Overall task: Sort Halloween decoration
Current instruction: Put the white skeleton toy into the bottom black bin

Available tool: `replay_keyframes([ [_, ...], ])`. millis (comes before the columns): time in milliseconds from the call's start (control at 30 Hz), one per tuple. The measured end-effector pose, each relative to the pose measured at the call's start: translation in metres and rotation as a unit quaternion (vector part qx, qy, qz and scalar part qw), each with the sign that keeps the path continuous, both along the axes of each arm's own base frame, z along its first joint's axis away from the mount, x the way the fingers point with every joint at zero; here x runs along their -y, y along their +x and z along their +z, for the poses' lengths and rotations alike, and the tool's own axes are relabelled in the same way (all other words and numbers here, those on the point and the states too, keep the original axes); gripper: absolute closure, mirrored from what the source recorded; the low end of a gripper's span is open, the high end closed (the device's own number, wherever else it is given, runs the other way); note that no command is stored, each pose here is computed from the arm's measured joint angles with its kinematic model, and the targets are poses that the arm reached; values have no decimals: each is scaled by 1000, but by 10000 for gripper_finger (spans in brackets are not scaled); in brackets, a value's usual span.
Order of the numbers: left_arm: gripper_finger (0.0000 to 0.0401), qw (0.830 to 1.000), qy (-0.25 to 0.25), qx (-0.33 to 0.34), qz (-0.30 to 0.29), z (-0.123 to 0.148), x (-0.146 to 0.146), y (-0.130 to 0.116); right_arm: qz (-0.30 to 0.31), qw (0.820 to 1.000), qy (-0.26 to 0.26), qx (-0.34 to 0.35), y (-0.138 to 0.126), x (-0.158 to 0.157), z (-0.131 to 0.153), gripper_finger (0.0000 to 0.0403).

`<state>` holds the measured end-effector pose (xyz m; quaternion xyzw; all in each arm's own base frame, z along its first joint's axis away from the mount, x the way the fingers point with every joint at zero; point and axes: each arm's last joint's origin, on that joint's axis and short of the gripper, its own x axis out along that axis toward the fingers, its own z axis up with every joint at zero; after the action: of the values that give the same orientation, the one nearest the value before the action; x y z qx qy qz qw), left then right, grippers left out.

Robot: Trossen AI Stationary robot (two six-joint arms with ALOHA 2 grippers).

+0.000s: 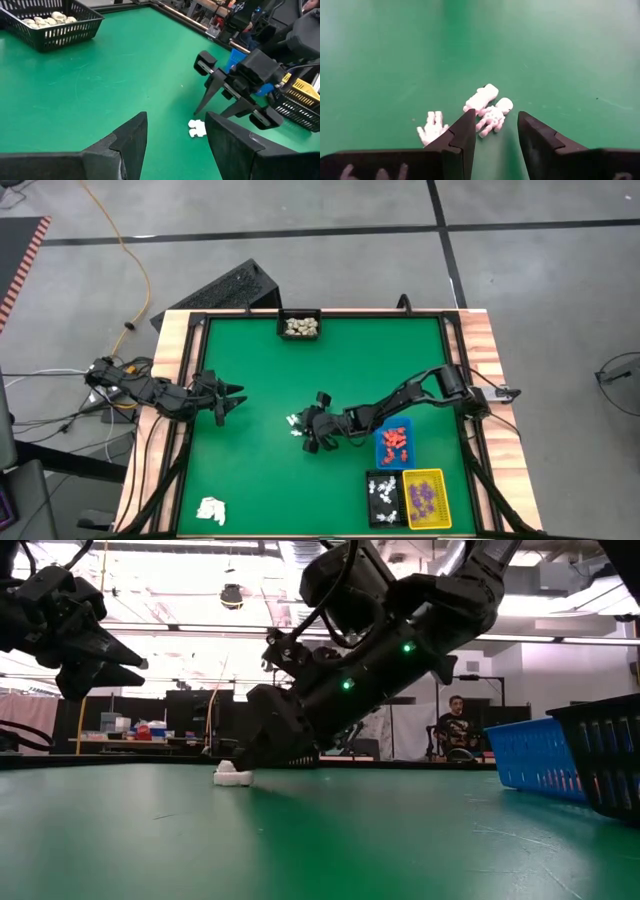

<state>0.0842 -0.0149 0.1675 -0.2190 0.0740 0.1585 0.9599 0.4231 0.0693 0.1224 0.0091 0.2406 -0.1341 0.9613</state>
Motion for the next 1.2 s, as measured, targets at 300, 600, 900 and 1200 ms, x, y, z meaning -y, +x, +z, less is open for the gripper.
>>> replay_keyframes([
  [300, 212, 1000, -3, 1, 0, 0, 0, 0, -104, 994, -15, -5, -1, 23, -2, 266],
  [600, 212, 1000, -4, 1, 0, 0, 0, 0, -71, 997, -21, 11, 2, 24, 4, 275],
  [900, 212, 1000, -4, 1, 0, 0, 0, 0, 15, 988, -149, -31, 2, 13, 5, 275],
  [1200, 212, 1000, -4, 1, 0, 0, 0, 0, 91, 990, -104, -19, 8, 46, 5, 275],
])
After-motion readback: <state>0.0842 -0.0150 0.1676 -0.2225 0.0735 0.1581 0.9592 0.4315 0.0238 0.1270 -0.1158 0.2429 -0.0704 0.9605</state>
